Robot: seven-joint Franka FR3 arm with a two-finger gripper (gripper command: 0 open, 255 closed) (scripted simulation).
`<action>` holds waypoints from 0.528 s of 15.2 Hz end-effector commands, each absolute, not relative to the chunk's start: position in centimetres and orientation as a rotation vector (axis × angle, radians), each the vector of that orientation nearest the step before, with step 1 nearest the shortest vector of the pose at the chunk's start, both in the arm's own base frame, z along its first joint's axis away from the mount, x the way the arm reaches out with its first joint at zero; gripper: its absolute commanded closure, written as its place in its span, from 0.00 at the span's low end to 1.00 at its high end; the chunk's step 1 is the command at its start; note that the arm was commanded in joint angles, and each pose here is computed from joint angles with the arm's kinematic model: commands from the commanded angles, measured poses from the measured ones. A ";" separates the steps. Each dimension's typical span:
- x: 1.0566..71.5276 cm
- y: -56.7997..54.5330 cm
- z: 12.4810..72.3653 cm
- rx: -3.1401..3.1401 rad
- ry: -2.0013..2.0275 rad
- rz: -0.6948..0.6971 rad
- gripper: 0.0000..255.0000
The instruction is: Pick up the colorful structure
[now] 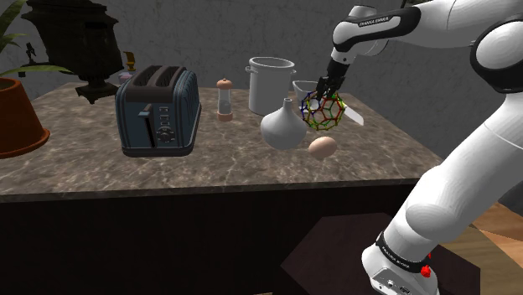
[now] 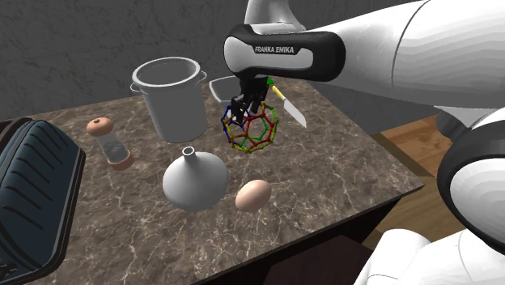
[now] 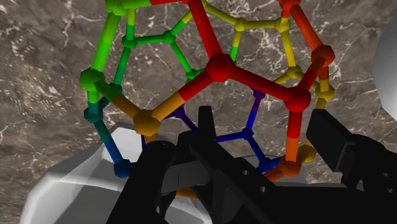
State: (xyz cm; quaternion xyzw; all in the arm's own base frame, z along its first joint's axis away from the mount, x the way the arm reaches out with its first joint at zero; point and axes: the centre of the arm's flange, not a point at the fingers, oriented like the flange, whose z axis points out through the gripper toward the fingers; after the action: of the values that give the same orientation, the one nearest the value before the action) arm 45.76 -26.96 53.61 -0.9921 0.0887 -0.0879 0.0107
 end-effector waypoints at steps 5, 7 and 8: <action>45.7 -27.1 53.5 -3.096 0.279 -0.270 1.00; 45.7 -27.1 53.5 -3.096 0.279 -0.270 1.00; 45.7 -27.1 53.5 -3.096 0.279 -0.270 1.00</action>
State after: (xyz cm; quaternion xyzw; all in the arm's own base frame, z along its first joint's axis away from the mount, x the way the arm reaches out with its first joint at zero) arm 45.77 -27.02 53.63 -0.9921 0.0885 -0.0887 0.0109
